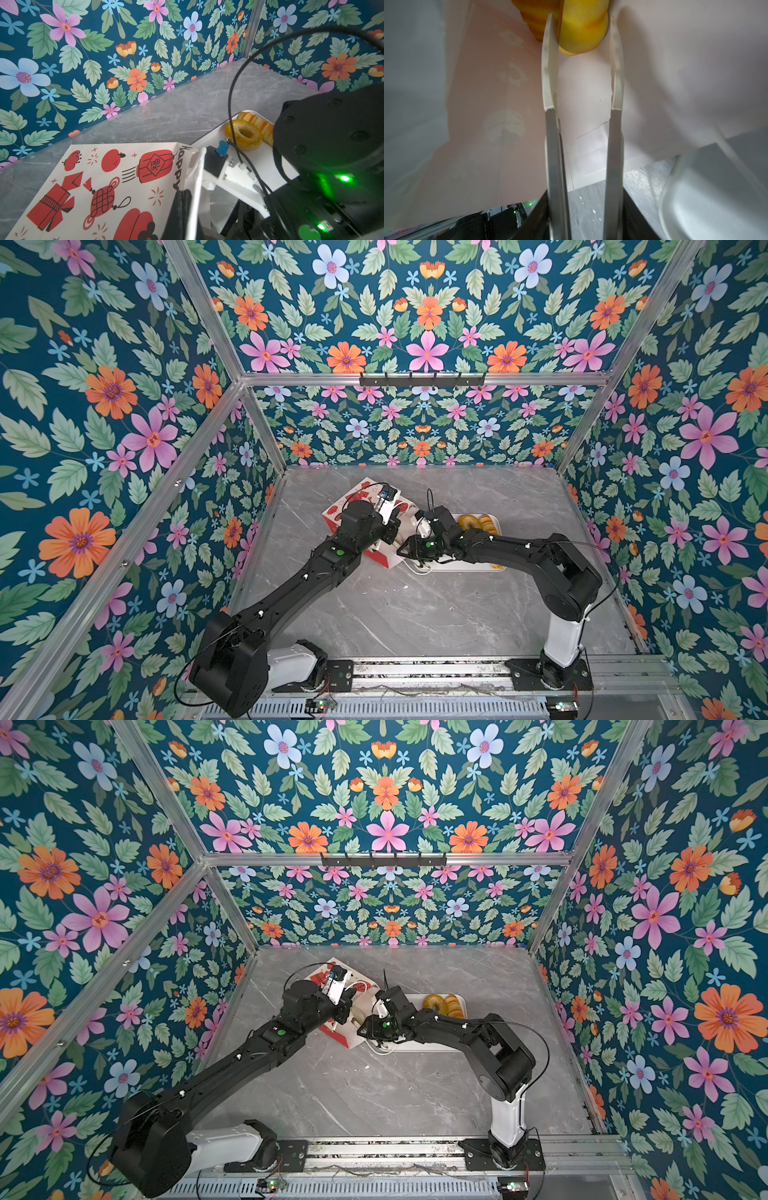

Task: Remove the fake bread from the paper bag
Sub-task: 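Close the tongs on the yellow bread inside the bag with the right gripper, then pull the yellow bread out of the bag onto the tray with the right gripper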

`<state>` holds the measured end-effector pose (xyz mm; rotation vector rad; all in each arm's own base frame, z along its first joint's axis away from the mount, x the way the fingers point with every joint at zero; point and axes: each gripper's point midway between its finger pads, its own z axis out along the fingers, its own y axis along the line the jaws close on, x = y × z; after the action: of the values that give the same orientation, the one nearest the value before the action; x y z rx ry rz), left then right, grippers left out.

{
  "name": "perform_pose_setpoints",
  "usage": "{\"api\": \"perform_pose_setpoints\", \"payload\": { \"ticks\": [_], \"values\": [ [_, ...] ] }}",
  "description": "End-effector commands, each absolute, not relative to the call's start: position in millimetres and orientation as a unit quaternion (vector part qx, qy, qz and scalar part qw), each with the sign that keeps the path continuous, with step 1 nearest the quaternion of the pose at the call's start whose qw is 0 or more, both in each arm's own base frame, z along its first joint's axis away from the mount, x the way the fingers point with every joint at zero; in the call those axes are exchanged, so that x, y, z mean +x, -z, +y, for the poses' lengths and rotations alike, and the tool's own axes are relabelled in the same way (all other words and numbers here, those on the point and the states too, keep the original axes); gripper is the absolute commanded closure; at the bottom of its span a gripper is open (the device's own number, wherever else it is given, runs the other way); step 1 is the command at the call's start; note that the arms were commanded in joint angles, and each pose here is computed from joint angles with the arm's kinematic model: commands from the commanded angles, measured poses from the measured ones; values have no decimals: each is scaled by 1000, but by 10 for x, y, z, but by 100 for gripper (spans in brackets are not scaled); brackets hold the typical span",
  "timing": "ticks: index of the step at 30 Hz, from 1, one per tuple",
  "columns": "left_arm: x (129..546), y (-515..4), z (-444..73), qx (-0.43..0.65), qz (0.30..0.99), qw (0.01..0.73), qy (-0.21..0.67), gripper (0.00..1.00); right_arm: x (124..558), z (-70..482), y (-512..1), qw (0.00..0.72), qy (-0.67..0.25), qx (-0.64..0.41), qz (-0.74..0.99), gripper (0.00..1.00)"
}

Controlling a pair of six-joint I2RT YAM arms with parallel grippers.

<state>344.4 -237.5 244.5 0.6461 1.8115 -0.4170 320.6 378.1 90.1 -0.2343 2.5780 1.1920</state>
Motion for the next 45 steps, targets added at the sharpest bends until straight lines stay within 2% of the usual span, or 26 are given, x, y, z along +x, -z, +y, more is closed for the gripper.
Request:
{"api": "perform_pose_setpoints", "payload": {
  "ticks": [1, 5, 9, 13, 27, 39, 45],
  "values": [
    [3450, -2496, -2397, 273, 760, 560, 184, 100, 3283, 3873, -1011, 154, -444, -80, 879, 54],
    [3448, -2500, -2401, 273, 759, 561, 186, 100, 3321, 3908, -980, 148, -458, -76, 873, 55],
    [3448, -2488, -2398, 272, 760, 560, 186, 100, 3331, 3926, -973, 147, -464, -78, 870, 66],
    [3456, -2478, -2391, 271, 761, 561, 183, 100, 3289, 3893, -1025, 150, -465, -81, 869, 71],
    [3497, -2453, -2417, 265, 760, 564, 187, 100, 2714, 3441, -1112, 113, -438, -86, 888, 71],
    [3532, -2408, -2417, 260, 761, 565, 186, 100, 2236, 2772, -1471, 148, -374, -86, 912, 72],
    [3528, -2381, -2418, 260, 761, 565, 187, 100, 2031, 2348, -1431, 143, -332, -67, 930, 72]
  ]
}}
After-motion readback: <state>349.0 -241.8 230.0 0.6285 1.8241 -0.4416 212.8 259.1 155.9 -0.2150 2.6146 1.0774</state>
